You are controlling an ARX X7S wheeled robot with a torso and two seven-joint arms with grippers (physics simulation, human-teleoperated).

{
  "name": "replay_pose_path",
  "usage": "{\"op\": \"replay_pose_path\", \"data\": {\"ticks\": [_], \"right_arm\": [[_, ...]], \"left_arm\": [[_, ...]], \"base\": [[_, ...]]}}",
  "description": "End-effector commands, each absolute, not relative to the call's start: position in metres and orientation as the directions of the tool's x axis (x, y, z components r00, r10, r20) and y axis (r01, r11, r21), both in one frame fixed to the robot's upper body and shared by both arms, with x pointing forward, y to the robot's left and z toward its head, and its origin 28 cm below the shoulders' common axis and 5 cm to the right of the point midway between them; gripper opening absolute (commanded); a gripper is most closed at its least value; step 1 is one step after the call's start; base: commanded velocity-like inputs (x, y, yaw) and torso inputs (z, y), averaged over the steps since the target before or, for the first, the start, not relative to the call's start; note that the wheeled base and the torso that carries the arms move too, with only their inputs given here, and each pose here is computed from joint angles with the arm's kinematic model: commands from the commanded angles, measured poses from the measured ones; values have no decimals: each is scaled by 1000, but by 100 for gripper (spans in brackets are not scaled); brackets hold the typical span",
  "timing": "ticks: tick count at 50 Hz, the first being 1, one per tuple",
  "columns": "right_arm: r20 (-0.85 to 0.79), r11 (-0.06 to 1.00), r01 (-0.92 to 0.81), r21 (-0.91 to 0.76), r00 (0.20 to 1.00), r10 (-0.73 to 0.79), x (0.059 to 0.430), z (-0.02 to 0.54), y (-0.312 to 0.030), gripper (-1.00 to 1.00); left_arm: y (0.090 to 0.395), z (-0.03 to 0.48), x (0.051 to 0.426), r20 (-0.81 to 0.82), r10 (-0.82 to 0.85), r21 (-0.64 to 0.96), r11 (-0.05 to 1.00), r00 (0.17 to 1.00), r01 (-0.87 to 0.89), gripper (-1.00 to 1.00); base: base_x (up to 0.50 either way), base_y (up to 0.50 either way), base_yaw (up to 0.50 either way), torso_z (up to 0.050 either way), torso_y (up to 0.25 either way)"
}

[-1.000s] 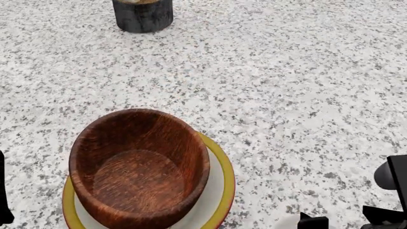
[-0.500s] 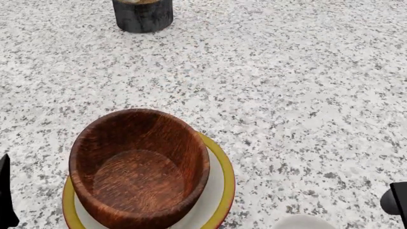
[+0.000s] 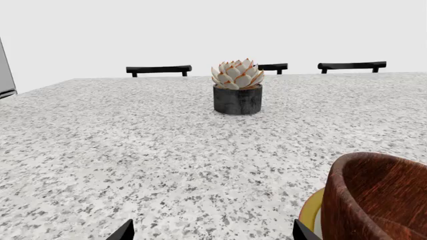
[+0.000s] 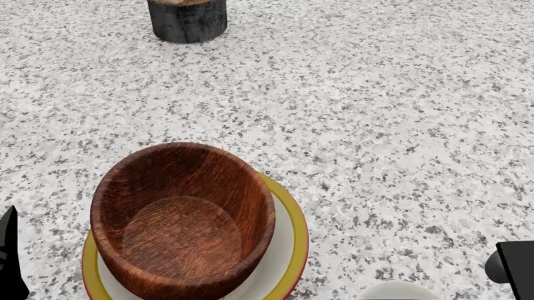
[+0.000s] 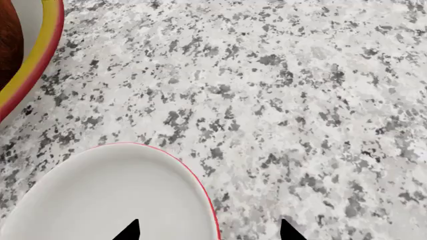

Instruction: Stack the bowls from largest to smallest.

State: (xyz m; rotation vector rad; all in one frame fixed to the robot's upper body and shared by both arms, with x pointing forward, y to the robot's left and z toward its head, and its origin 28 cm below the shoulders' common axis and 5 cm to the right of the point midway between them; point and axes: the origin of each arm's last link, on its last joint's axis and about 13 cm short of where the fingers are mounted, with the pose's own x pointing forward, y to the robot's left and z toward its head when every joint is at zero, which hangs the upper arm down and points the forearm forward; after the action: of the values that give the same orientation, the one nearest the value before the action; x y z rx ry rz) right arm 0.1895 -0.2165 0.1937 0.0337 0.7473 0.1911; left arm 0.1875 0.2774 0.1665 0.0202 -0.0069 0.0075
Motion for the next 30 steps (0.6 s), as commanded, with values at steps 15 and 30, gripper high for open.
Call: {"op": "replay_pose_path", "data": {"ticks": [15, 30], "right_arm": [[-695, 977, -174, 126, 687, 212, 193, 182, -216, -100], [-555, 976, -165, 141, 803, 216, 195, 223, -217, -100]], "left_arm": [[277, 162, 190, -9, 7, 22, 1000, 1000, -7, 100], [276, 162, 190, -9, 3, 23, 1000, 1000, -3, 100]], "base": [[1, 0, 1, 0, 0], [0, 0, 0, 0, 0]]}}
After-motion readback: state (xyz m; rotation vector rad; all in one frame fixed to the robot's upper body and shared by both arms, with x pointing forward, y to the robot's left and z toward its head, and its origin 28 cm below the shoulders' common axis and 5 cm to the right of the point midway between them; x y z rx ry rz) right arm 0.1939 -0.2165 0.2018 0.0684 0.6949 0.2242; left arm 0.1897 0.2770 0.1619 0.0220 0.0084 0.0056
